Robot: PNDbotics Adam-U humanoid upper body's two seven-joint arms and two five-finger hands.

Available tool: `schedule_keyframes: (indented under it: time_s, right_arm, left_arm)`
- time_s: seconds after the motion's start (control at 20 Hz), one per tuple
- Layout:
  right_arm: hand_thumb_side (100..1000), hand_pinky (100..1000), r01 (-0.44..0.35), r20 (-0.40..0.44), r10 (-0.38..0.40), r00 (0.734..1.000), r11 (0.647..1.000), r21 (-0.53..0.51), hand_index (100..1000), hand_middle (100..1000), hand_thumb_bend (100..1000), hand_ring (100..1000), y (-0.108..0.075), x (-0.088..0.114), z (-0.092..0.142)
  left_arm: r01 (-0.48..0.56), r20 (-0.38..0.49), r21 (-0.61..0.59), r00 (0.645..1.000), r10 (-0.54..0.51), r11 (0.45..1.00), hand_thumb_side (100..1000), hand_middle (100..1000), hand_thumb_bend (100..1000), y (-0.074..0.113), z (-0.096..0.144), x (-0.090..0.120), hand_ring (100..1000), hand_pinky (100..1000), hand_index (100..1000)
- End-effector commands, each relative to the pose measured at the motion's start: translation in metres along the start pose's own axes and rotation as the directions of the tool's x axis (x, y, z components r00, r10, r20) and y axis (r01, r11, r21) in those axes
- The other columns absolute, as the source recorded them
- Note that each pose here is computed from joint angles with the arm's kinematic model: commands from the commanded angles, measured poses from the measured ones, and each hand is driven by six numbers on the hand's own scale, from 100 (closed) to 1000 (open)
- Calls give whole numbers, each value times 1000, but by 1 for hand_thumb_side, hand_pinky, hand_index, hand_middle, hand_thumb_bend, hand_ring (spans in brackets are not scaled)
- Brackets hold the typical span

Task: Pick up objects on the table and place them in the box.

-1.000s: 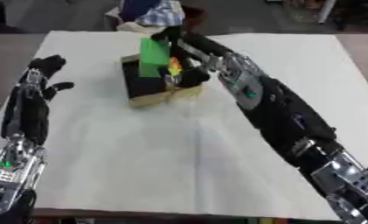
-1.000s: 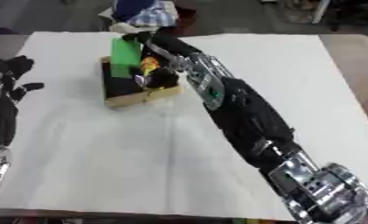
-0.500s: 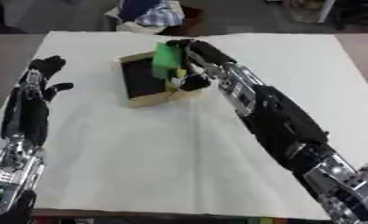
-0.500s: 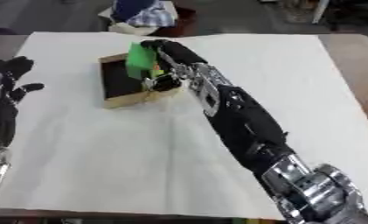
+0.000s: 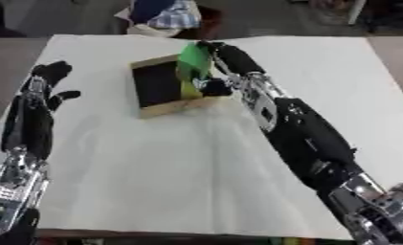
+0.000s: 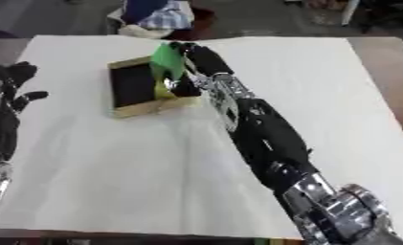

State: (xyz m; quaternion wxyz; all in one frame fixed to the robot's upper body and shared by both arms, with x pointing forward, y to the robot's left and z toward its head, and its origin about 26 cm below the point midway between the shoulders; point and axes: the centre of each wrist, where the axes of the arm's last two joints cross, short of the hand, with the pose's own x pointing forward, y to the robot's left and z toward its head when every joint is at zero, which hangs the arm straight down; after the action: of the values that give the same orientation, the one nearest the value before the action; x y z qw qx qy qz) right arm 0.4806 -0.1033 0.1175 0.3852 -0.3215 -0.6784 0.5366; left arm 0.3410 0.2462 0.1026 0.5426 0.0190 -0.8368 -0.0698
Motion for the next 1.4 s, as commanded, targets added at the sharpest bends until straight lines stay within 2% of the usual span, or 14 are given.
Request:
schedule_keyframes:
  time_s: [0.05,0.3,0.5,0.7,1.05,1.4]
  right_arm:
    - [594,771,-21,37,22,999,999,-25,968,713,100,748,-12,3,-5]
    - [655,780,-16,77,13,997,1000,26,974,724,100,762,-12,5,-5]
    - [746,804,-38,126,26,992,995,90,995,822,100,807,-12,8,-6]
    - [784,826,-91,176,67,982,987,135,1000,923,100,847,-18,12,-8]
    - [779,835,-127,173,103,979,983,132,1000,968,127,869,-28,13,-9]
    - [763,833,-113,135,103,985,991,68,1000,969,124,869,-38,9,-9]
  left_arm:
    - [3,26,2,1000,-3,1000,928,765,100,2,-4,7,931,719,819]
    - [3,26,1,1000,-3,1000,928,766,100,2,-4,7,932,719,819]
    - [3,26,0,1000,-3,1000,928,766,100,2,-4,7,933,719,819]
    - [3,26,0,1000,-3,1000,927,766,100,2,-4,7,933,719,819]
    - [3,25,0,1000,-3,1000,928,767,100,2,-4,6,934,719,819]
    - [3,25,1,1000,-3,1000,928,767,100,3,-4,6,934,720,819]
